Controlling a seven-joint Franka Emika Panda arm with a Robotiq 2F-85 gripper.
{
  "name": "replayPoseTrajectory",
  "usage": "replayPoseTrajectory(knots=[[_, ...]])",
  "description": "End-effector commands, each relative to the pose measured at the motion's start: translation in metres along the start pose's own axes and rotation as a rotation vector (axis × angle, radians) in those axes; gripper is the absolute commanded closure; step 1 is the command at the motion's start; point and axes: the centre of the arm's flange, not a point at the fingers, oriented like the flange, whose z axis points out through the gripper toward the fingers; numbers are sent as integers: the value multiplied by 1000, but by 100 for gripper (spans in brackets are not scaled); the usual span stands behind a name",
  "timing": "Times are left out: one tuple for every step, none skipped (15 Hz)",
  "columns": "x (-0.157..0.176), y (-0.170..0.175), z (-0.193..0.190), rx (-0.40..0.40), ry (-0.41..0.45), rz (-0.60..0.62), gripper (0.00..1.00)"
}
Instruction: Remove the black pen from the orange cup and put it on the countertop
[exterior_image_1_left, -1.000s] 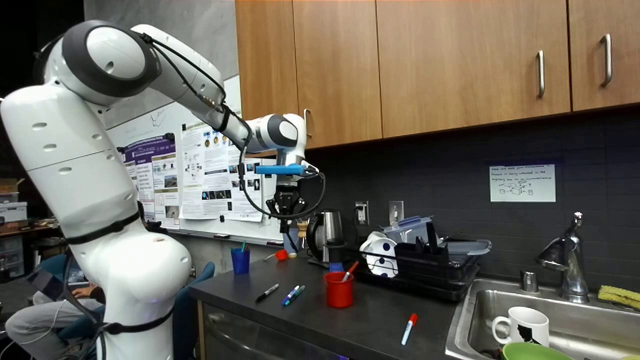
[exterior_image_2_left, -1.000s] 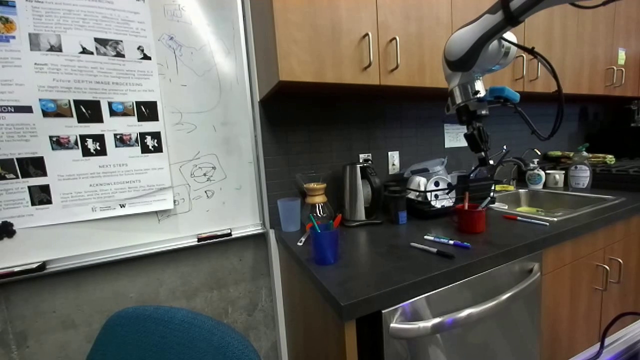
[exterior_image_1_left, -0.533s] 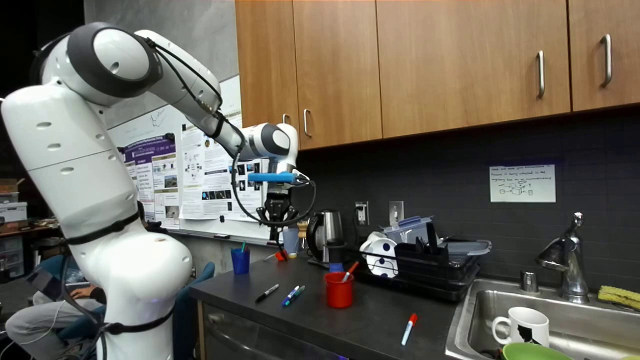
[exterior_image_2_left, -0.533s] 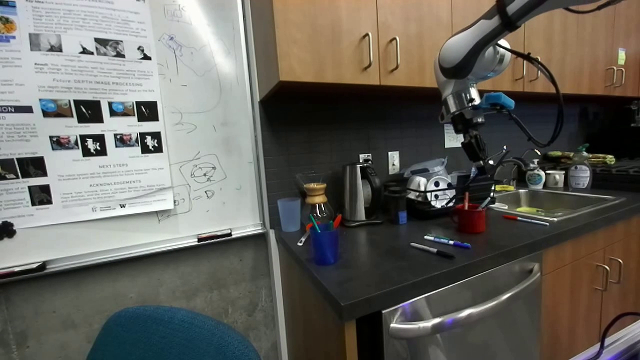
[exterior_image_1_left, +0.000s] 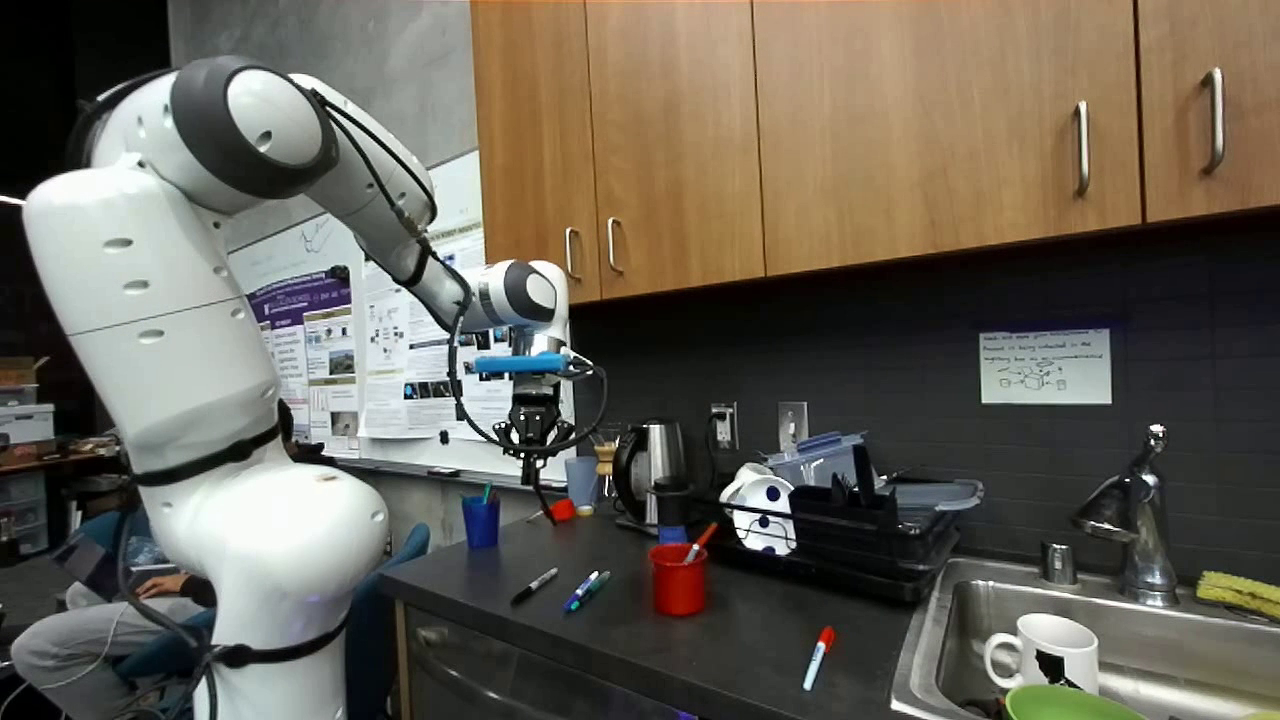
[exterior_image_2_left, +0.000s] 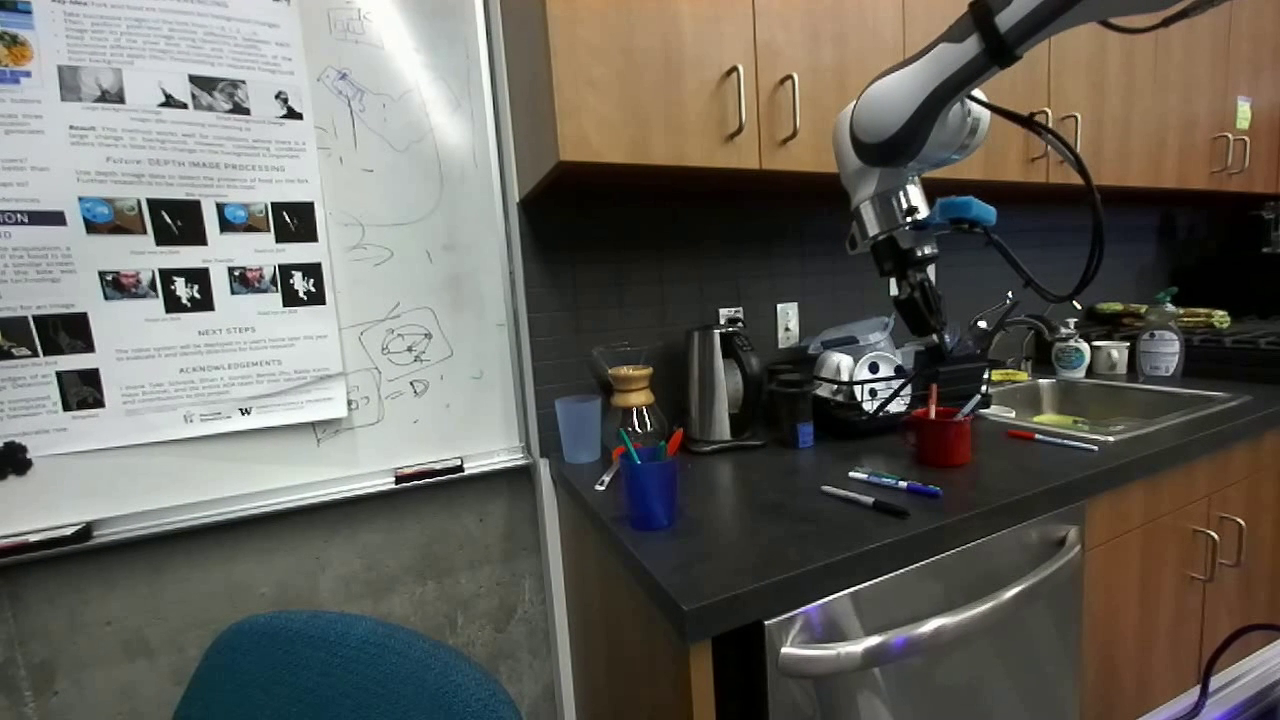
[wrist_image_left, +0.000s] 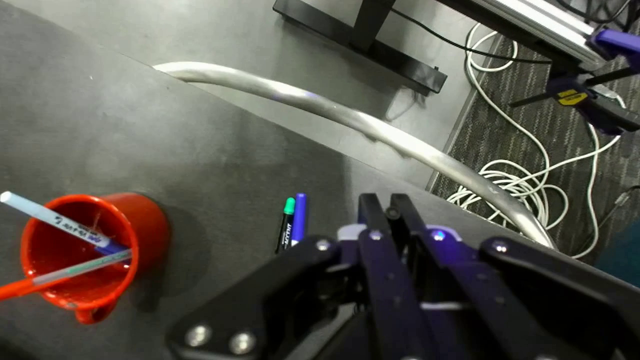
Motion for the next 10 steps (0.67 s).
replayPoseTrajectory(knots=[[22, -30, -8, -24, 8, -17, 98], [25, -37, -9, -30, 10, -23, 98], [29, -46, -10, -34, 10, -28, 98], [32, -53, -11, -36, 11, -35, 98], [36, -60, -11, -36, 10, -39, 98], [38, -67, -11, -38, 12, -41, 98], [42, -74, -11, -39, 15, -38, 98], [45, -79, -10, -42, 21, -36, 98], [51, -85, -8, -49, 29, -34, 98], [57, -90, -5, -55, 43, -35, 98]])
